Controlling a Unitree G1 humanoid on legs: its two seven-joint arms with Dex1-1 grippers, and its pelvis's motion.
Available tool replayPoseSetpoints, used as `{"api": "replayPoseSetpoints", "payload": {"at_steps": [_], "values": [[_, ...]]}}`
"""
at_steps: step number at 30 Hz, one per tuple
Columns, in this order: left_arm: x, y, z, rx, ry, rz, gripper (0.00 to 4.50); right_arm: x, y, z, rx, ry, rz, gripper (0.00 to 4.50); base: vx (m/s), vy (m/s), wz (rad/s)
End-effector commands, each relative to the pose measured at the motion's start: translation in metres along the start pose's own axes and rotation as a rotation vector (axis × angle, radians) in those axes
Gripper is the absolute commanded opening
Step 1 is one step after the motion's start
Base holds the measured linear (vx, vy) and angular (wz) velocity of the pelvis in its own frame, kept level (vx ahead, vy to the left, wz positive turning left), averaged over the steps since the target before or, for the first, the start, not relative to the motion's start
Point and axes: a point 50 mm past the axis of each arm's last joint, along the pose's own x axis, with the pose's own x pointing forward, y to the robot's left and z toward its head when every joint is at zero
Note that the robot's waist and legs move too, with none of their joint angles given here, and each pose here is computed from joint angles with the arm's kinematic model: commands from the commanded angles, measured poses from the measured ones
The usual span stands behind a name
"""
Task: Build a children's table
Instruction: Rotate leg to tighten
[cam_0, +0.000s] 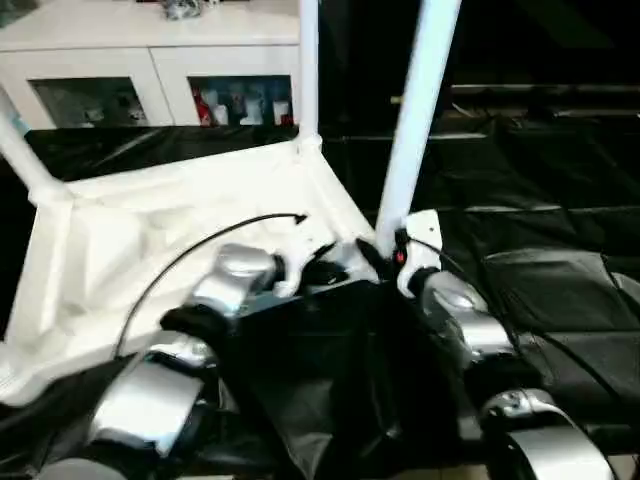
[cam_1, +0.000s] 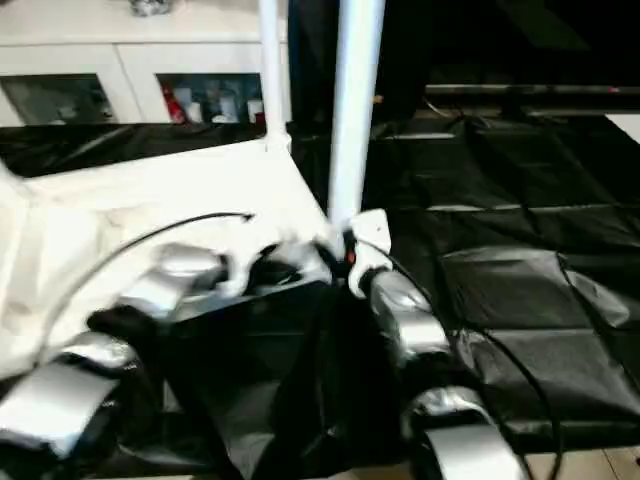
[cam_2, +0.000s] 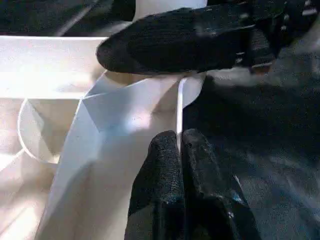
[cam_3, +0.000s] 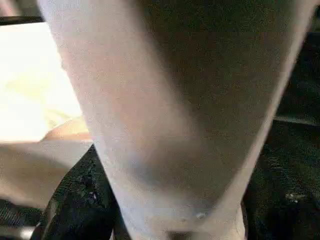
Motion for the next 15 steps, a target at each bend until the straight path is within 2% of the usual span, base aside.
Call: {"api": "replayPoseSetpoints", "payload": {"at_steps": [1, 2, 3, 5, 10, 12, 13, 15], "values": [[0.010, -0.003, 0.007, -0.024, -0.025, 0.048, 0.00, -0.001, 0.021, -0.033, -0.011, 0.149, 0.040, 2.67, 0.000, 0.000, 0.00], [0.011, -0.004, 0.007, -0.021, -0.026, 0.043, 0.00, -0.001, 0.021, -0.032, -0.018, 0.143, 0.047, 2.67, 0.000, 0.000, 0.00], [0.013, -0.006, 0.008, -0.011, -0.028, 0.030, 0.00, 0.001, 0.024, -0.028, -0.028, 0.115, 0.069, 3.02, 0.000, 0.000, 0.00], [0.012, -0.006, 0.009, -0.011, -0.035, 0.025, 0.00, 0.001, 0.024, -0.024, -0.005, 0.088, 0.089, 3.37, 0.000, 0.000, 0.00], [0.003, -0.001, 0.005, -0.003, -0.033, -0.006, 0.00, 0.000, 0.019, -0.012, -0.016, 0.025, 0.183, 3.70, 0.000, 0.000, 0.00], [-0.005, 0.000, 0.001, 0.008, -0.026, -0.059, 0.00, -0.003, 0.015, -0.009, -0.043, 0.019, 0.249, 3.70, 0.000, 0.000, 0.00], [-0.011, 0.002, -0.003, 0.016, -0.017, -0.097, 0.00, -0.006, 0.011, -0.007, -0.085, 0.015, 0.312, 3.70, 0.000, 0.000, 0.00], [-0.012, 0.002, -0.004, 0.017, -0.015, -0.100, 0.00, -0.007, 0.011, -0.007, -0.093, 0.015, 0.321, 3.70, 0.000, 0.000, 0.00]]}}
